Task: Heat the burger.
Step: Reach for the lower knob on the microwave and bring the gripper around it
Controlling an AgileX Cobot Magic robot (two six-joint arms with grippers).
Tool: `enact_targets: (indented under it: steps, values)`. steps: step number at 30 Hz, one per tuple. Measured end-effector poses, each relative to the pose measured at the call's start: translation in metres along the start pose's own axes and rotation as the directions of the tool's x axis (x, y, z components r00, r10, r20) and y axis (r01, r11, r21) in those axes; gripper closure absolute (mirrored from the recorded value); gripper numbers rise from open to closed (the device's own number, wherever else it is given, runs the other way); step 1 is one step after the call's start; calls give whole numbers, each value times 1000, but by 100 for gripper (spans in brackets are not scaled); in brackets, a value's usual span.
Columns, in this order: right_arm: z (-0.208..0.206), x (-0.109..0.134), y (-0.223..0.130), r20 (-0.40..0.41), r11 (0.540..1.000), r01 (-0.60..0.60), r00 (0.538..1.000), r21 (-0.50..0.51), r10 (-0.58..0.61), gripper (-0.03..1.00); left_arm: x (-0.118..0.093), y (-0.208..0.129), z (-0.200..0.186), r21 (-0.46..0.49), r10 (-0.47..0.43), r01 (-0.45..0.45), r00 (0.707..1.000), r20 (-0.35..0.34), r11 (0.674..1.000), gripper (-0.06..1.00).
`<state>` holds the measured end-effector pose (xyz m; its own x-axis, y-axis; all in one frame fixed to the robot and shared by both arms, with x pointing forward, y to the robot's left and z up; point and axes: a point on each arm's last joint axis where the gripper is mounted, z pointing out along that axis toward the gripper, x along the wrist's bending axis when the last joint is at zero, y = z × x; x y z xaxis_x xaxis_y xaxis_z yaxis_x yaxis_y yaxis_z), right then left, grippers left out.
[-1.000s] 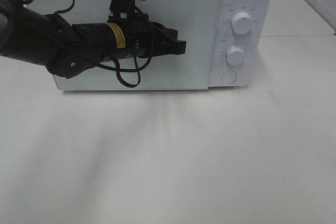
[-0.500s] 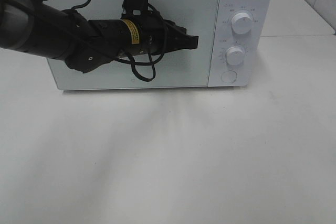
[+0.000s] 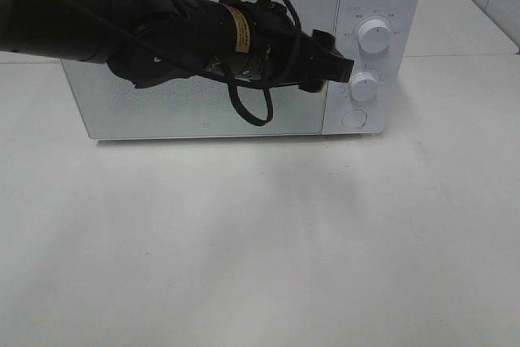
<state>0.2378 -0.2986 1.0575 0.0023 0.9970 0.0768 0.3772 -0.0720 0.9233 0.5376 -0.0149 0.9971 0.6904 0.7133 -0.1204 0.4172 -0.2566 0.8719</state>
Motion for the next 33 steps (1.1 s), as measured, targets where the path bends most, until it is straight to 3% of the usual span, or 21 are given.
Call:
enact_targets:
  steps: [1,2,3,5,13,18,20,21,23,24,25,27,29,30,32,33]
  values:
    - [0,0,0,0,1000,0,1000,0,0,26,0,0,0,0,0,0,1000,0,1000,29]
    - [0,0,0,0,1000,0,1000,0,0,26,-7,-1,-6,51,11,-11,1000,-15,999,10]
    - [0,0,0,0,1000,0,1000,0,0,26,-7,-1,-6,51,11,-11,1000,-15,999,10]
    - [0,0,0,0,1000,0,1000,0,0,26,-19,-1,-17,120,32,-28,999,-32,992,-2]
    - [0,0,0,0,1000,0,1000,0,0,26,-33,-4,-40,270,54,-29,995,-85,962,-4]
    - [0,0,0,0,1000,0,1000,0,0,26,-31,-5,-55,355,0,48,991,-134,934,-4]
    - [0,0,0,0,1000,0,1000,0,0,26,-30,-12,-62,444,-33,110,984,-177,889,-4]
    - [0,0,0,0,1000,0,1000,0,0,26,-30,-12,-62,444,-33,110,984,-177,889,-4]
    - [0,0,0,0,1000,0,1000,0,0,26,-28,-21,-68,533,-36,151,975,-220,832,-4]
    - [0,0,0,0,1000,0,1000,0,0,26,-28,-21,-68,533,-36,151,975,-220,832,-4]
    - [0,0,0,0,1000,0,1000,0,0,26,-26,-25,-72,578,-25,165,970,-242,799,-4]
    - [0,0,0,0,1000,0,1000,0,0,26,-25,-27,-73,595,-17,167,968,-249,786,-4]
    - [0,0,0,0,1000,0,1000,0,0,26,-18,-30,-77,642,-8,188,962,-273,744,-4]
    - [0,0,0,0,1000,0,1000,0,0,26,-18,-30,-77,642,-8,188,962,-273,744,-4]
    - [0,0,0,0,1000,0,1000,0,0,26,2,-31,-81,673,-18,227,953,-302,704,-4]
    - [0,0,0,0,1000,0,1000,0,0,26,2,-31,-81,673,-18,227,953,-302,704,-4]
